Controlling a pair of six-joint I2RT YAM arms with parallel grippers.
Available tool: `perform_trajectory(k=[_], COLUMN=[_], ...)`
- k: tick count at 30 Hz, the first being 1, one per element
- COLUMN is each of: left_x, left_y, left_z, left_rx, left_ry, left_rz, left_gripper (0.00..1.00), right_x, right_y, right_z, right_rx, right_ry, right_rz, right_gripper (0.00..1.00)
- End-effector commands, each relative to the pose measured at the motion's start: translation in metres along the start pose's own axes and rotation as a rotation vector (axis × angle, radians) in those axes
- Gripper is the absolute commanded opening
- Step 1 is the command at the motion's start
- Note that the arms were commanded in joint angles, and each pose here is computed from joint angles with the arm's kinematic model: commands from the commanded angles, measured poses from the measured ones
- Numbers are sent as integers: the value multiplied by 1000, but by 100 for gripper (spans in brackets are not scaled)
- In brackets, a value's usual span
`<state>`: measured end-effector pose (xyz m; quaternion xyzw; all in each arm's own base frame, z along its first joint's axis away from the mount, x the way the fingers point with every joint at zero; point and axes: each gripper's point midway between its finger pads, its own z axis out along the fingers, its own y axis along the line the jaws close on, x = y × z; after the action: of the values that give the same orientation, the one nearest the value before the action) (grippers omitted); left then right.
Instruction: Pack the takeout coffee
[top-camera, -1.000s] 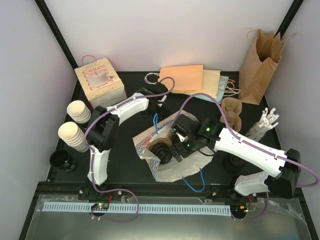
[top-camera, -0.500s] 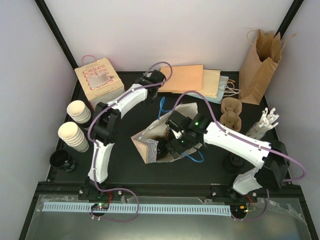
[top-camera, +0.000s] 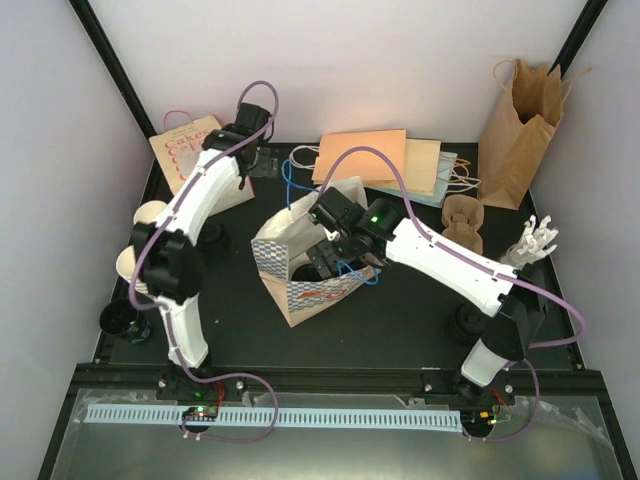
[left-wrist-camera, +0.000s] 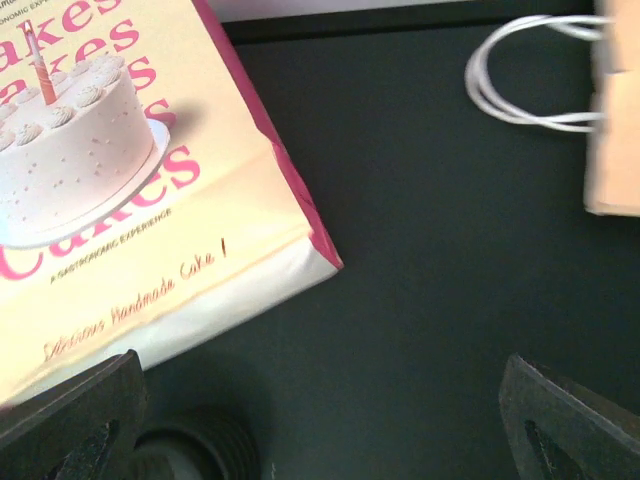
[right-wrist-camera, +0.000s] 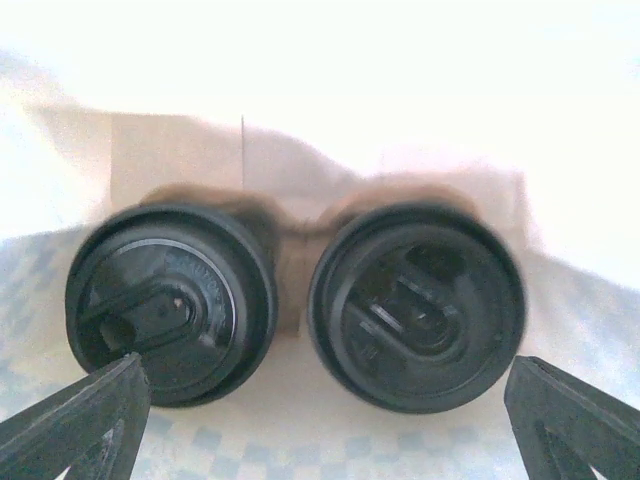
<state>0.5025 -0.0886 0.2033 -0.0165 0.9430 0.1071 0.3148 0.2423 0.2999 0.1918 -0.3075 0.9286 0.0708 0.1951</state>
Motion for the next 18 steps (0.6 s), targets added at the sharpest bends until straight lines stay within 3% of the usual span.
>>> perform_trajectory(k=[1,8,18], left_x=[3,27,58], left_y=[-7,23,37], left_z=[-74,-120,-197], left_rx=[189,185,346], left_ry=[-69,-137,-264], left_rz=[-37,-46,7], left_gripper=[99,99,99], right_x=[-42,-67,-78], right_y=[-17,-38,-37], right_z=[-22,-68,-132], right_rx=[98,184,124], right_ry=[-164,-341,-484], right_rz=[4,34,26], right_gripper=[100,100,100])
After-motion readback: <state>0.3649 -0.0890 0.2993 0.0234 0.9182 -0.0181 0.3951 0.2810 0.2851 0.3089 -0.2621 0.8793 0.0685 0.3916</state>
